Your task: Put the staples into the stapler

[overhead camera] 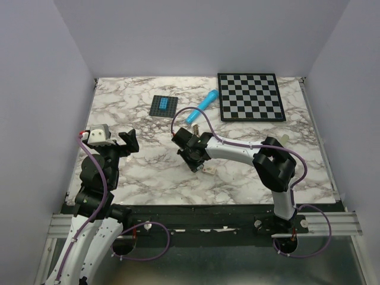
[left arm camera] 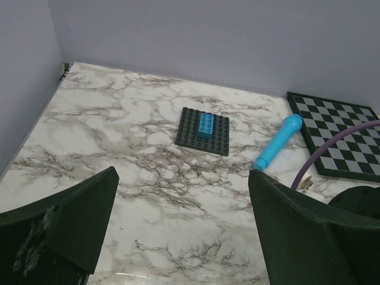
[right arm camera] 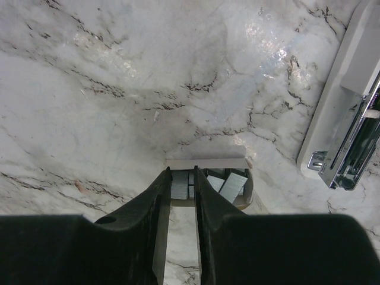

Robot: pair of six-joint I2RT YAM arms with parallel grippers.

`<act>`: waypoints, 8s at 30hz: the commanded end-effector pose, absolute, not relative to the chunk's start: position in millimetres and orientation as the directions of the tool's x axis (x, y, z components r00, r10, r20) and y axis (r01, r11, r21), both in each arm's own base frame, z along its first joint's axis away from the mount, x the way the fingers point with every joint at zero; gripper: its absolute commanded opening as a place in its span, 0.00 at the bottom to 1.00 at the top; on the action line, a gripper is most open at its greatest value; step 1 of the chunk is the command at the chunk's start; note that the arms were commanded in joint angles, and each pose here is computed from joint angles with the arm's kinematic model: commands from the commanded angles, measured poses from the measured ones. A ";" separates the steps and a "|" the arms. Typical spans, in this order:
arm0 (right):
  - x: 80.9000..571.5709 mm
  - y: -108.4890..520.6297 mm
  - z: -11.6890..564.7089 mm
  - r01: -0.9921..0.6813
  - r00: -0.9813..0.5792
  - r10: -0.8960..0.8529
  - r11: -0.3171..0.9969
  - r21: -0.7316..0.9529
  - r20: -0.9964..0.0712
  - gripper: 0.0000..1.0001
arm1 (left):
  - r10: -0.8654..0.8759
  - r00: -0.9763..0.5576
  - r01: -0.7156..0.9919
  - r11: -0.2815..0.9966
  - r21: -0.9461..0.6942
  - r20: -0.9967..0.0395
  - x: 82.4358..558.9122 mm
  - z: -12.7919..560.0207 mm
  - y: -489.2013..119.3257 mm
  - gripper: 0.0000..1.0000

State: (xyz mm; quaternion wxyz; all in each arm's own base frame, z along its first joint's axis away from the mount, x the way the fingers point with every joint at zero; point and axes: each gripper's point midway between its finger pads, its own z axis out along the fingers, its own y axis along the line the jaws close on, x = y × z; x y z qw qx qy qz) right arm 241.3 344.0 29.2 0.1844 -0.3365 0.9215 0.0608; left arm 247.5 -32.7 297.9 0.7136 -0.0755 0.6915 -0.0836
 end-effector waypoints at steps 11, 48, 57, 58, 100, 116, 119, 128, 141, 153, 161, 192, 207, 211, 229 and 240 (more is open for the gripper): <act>234.4 335.4 15.1 -0.651 -0.704 -0.630 0.757 -0.056 -0.327 0.24 | -0.239 0.044 0.039 0.971 -0.238 -0.970 247.3 300.3 -36.0 0.99; 253.6 316.1 29.1 -0.541 -0.751 -0.524 0.837 -0.083 -0.402 0.28 | -0.241 0.043 0.042 0.970 -0.239 -0.970 248.1 300.0 -36.8 0.99; 248.0 325.8 23.6 -0.565 -0.754 -0.532 0.824 -0.033 -0.386 0.29 | -0.241 0.043 0.042 0.970 -0.239 -0.970 247.6 300.3 -36.6 0.99; 247.3 327.5 22.8 -0.569 -0.753 -0.534 0.822 -0.025 -0.384 0.29 | -0.241 0.046 0.043 0.970 -0.240 -0.969 247.3 301.0 -36.6 0.99; 240.8 340.9 41.1 -0.650 -0.702 -0.559 0.756 0.078 -0.441 0.26 | -0.241 0.040 0.043 0.970 -0.239 -0.970 248.5 299.0 -37.1 0.99; 248.8 323.5 28.6 -0.584 -0.740 -0.543 0.811 -0.020 -0.398 0.26 | -0.243 0.042 0.045 0.969 -0.242 -0.969 248.2 299.7 -37.4 0.99; 246.9 323.8 26.1 -0.586 -0.743 -0.544 0.810 -0.013 -0.389 0.26 | -0.242 0.042 0.046 0.970 -0.240 -0.969 247.9 299.7 -37.5 0.99; 242.3 326.3 15.1 -0.587 -0.760 -0.551 0.809 0.001 -0.344 0.28 | -0.242 0.042 0.045 0.970 -0.240 -0.969 247.7 300.0 -37.2 0.99; 249.9 331.6 50.9 -0.590 -0.730 -0.525 0.807 0.016 -0.437 0.14 | -0.242 0.043 0.043 0.970 -0.240 -0.969 247.9 300.4 -36.9 0.99; 269.9 331.4 97.4 -0.595 -0.649 -0.498 0.803 -0.024 -0.575 0.14 | -0.238 0.029 0.037 0.971 -0.237 -0.971 250.4 296.8 -37.0 0.99; 277.3 316.6 91.7 -0.606 -0.634 -0.526 0.793 -0.058 -0.567 0.22 | -0.232 0.009 0.034 0.972 -0.231 -0.973 253.7 291.5 -38.0 0.99; 248.1 304.0 26.1 -0.595 -0.773 -0.513 0.791 0.143 -0.374 0.46 | -0.236 0.013 0.046 0.971 -0.236 -0.972 253.6 293.3 -39.6 0.99; 223.0 322.2 32.9 -0.625 -0.775 -0.531 0.726 0.286 -0.343 0.45 | -0.239 0.017 0.050 0.970 -0.238 -0.971 252.5 294.1 -39.9 0.99; 221.5 328.8 38.1 -0.645 -0.758 -0.537 0.702 0.301 -0.371 0.45 | -0.241 0.016 0.051 0.970 -0.240 -0.970 252.7 294.5 -40.3 0.99; 266.9 300.6 49.8 -0.487 -0.788 -0.373 0.864 0.125 -0.490 0.36 | -0.243 0.024 0.053 0.969 -0.241 -0.970 251.8 295.9 -40.1 0.99; 271.9 287.4 32.8 -0.460 -0.801 -0.372 0.884 0.085 -0.468 0.30 | -0.245 0.025 0.054 0.969 -0.243 -0.969 251.5 296.3 -40.1 0.99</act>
